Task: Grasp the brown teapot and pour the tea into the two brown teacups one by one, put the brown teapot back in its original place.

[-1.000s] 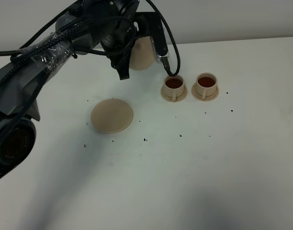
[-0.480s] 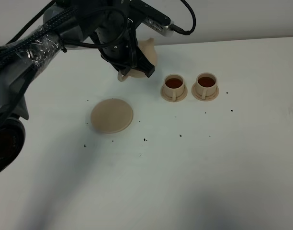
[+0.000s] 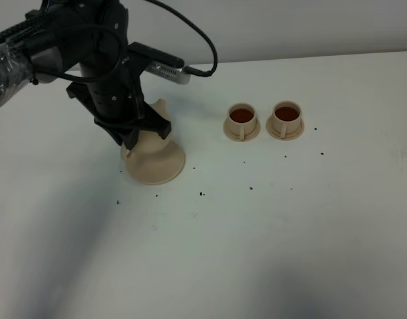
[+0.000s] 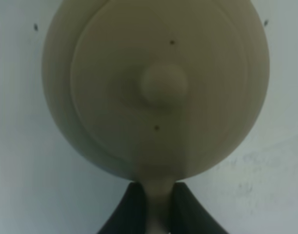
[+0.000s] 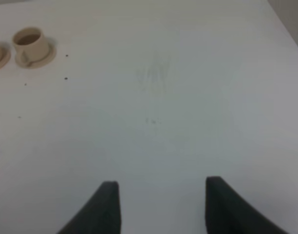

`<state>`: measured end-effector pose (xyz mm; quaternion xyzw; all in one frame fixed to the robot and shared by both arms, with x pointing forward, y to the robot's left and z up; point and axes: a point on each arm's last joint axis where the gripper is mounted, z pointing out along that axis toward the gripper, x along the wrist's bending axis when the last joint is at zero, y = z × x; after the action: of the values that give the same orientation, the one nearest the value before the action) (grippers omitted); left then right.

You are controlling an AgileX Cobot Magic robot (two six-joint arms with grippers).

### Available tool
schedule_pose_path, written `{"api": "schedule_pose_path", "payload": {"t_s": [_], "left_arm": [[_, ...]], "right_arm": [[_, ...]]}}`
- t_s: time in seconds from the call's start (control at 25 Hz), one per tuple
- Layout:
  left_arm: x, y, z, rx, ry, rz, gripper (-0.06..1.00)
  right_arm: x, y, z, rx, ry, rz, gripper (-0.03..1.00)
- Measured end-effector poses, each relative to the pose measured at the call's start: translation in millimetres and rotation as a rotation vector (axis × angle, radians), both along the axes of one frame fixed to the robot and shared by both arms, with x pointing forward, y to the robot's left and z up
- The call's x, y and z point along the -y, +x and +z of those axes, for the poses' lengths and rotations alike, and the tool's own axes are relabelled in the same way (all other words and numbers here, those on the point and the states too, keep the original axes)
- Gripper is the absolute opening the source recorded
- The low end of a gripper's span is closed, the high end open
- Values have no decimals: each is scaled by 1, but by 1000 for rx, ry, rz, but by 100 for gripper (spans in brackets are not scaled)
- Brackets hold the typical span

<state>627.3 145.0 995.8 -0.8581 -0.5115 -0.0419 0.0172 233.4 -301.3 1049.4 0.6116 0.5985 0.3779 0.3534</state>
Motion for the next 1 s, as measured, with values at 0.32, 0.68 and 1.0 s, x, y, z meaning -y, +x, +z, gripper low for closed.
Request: {"api": "schedule_pose_path", "payload": {"t_s": [0.32,0.68,1.0], "left_arm": [[-7,-10,-40,10,-26,12,16],[-5,-7,-41,54,-47,18,16],[-4,-5,-53,30,-37,18,16]], "right_arm": [[0,0,0,0,0,0,43],[0,0,0,0,1,1,43],[0,0,0,0,2,2,43]]}}
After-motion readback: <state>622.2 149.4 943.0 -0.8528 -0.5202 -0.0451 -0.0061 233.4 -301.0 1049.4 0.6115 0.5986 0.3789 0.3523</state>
